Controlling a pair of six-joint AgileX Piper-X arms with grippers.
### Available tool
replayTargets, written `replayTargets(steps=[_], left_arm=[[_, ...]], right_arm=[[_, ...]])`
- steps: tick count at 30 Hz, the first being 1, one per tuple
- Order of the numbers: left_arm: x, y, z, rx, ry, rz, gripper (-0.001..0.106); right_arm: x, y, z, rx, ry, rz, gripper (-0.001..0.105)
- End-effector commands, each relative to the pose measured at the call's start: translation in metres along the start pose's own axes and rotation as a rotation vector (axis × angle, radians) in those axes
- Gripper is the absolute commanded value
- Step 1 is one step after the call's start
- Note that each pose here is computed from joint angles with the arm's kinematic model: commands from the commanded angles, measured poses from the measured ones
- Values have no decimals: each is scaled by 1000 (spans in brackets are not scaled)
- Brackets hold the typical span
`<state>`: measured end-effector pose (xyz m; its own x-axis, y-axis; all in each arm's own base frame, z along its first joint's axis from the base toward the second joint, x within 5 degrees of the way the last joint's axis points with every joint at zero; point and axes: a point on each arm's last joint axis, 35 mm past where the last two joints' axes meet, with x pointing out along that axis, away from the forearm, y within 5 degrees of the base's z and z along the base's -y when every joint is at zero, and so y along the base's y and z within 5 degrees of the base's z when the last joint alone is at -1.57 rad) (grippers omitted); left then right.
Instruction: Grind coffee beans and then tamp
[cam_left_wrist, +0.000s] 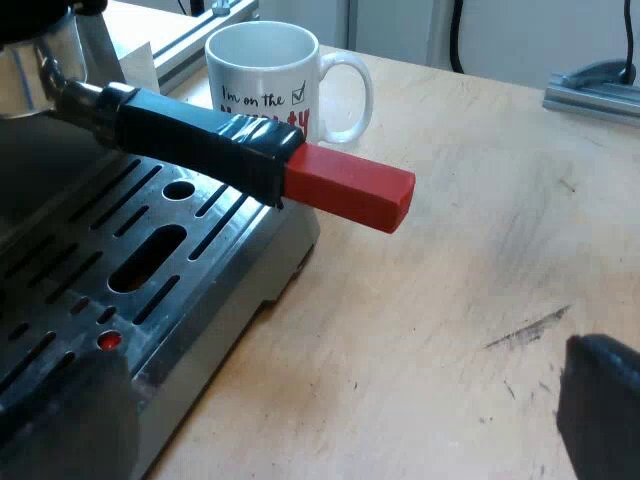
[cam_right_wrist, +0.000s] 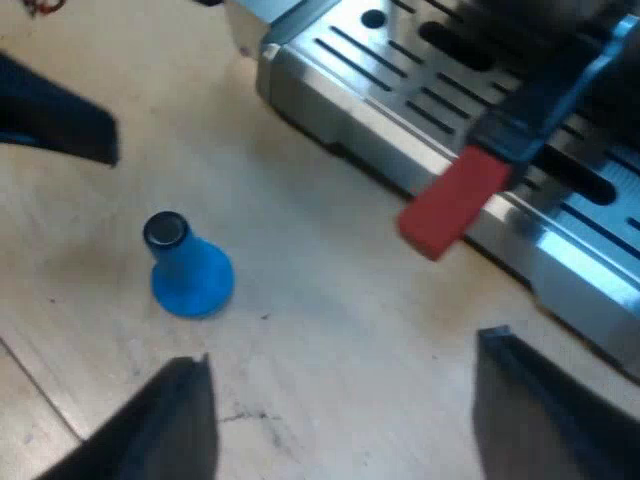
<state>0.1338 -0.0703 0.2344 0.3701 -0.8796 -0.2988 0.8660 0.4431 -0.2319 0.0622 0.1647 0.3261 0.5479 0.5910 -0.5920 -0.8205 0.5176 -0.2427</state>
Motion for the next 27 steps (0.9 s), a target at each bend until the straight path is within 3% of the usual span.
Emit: replayTargets(steps=[1,5,7,13,17,21,27], left_arm=[[0,-2,2,15,-13,-25,86],[0,-2,2,15,-13,-25,86],[0,-2,2,15,-13,-25,86],[0,-2,2,15,-13,-25,86],[0,-2,2,15,-13,-25,86],[0,-2,2,15,-13,-25,86],[0,-2,2,15,-13,-25,86]], right_arm=[[6,12,5,-10,-38,-7,47],[18,26,-2,64,-66,-34,47],[25,32,-11,120,-102,-103,47],[38,43,-28,173,-204,-150,47],[44,45,-36,189,-228,-146,39],[47,46,-40,201,-244,-160,22],[51,48,-41,210,-255,-169,21]])
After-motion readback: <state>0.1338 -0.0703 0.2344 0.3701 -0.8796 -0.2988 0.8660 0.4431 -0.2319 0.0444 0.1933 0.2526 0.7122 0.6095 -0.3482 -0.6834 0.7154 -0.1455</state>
